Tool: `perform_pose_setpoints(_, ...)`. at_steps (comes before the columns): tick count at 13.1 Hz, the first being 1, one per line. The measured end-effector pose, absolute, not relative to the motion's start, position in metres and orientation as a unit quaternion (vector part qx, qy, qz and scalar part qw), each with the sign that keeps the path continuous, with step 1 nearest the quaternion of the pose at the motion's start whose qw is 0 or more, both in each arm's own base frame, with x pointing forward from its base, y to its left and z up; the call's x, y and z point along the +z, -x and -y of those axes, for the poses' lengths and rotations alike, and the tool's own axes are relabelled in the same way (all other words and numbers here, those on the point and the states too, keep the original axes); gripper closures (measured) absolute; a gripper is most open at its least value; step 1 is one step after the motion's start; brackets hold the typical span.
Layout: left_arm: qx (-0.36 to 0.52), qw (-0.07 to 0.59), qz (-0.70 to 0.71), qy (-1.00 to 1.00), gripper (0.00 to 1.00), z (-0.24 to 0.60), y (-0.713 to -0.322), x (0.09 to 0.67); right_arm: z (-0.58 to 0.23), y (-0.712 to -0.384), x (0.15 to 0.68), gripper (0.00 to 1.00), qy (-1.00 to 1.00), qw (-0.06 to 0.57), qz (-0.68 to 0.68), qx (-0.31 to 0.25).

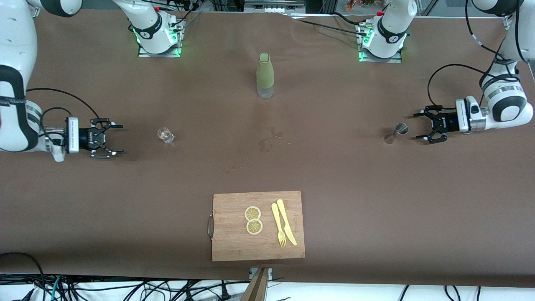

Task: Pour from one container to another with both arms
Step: 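Lower the right gripper to the beaker while the left gripper reaches the jigger, then close the right gripper on the beaker while the left gripper grasps the jigger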

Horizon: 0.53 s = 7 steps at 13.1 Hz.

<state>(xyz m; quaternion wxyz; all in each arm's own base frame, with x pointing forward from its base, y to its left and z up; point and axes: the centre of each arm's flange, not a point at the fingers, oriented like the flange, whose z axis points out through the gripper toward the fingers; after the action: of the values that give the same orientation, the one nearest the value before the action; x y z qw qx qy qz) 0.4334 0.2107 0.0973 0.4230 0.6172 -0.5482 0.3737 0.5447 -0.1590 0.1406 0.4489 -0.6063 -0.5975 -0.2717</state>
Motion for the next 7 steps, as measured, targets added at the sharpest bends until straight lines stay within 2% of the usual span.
perform_pose_setpoints(3, 0.404, 0.444, 0.528, -0.601, 0.00, -0.184, -0.443, 0.084, 0.142, -0.538, 0.110, 0.00, 0.577, 0.467, 0.599, -0.300)
perform_pose_setpoints(7, 0.428, 0.439, 0.526, -0.589, 0.00, -0.165, -0.460, 0.080, 0.095, -0.533, 0.072, 0.00, 0.537, 0.488, 0.594, -0.348)
